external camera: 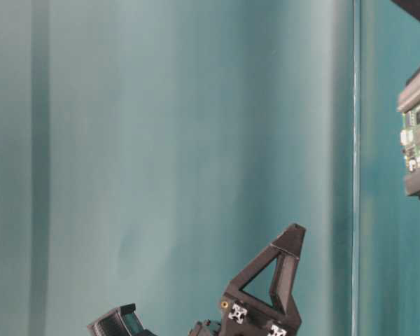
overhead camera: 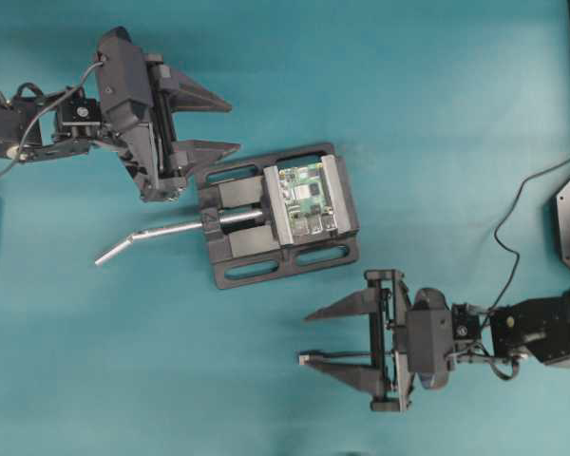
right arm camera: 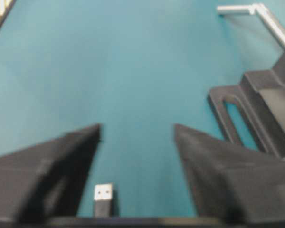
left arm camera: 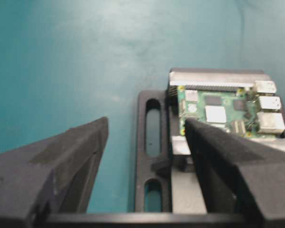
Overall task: Insert the USB into the fixed PCB.
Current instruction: 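Open both grippers and pull the left arm back to the left side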
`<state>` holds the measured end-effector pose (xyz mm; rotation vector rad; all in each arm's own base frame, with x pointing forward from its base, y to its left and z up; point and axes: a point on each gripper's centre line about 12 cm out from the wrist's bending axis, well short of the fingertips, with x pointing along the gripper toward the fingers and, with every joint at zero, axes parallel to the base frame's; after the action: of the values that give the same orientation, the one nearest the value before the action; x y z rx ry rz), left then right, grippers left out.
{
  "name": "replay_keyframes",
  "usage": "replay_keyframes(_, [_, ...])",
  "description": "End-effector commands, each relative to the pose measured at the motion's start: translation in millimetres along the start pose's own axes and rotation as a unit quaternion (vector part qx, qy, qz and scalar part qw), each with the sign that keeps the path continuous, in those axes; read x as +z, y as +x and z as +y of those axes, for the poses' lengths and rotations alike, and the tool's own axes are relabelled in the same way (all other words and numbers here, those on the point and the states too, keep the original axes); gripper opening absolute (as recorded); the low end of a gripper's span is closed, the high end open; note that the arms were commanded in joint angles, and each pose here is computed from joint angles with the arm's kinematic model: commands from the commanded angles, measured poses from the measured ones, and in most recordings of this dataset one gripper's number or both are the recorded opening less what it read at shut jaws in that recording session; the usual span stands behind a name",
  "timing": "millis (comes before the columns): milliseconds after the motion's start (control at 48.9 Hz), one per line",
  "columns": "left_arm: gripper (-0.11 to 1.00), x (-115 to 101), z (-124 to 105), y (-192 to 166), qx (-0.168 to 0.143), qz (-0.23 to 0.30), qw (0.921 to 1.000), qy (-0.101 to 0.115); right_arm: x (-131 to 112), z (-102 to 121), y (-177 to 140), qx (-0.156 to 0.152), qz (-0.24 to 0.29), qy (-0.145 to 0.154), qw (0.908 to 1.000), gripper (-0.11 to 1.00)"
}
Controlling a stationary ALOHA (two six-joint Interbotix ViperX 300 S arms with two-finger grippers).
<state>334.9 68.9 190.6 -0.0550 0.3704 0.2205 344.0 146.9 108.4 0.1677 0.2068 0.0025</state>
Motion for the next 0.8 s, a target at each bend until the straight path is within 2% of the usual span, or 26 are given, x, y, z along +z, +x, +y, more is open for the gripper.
replay_keyframes(0, [0.68, 9, -1, -3, -0.002, -0.015, 0.9999, -0.001, 1, 10, -1, 0.005, -0.005, 0.005, 1.0000, 0.77])
replay_keyframes(164, [0.68, 7, -1, -10, -0.002, -0.016, 0.9999, -0.001, -13, 12, -2, -0.010, 0.009, 0.008, 0.9999, 0.75])
replay_keyframes(389, [0.68, 4, -4, -38, -0.008, -0.028, 0.9996, 0.001, -27, 16, -5, -0.006, 0.027, -0.004, 0.9996, 0.75])
replay_keyframes(778, [0.68, -23, -3, -98, -0.014, -0.047, 0.9988, 0.001, -44, 13, -4, -0.009, 0.046, -0.020, 0.9987, 0.75])
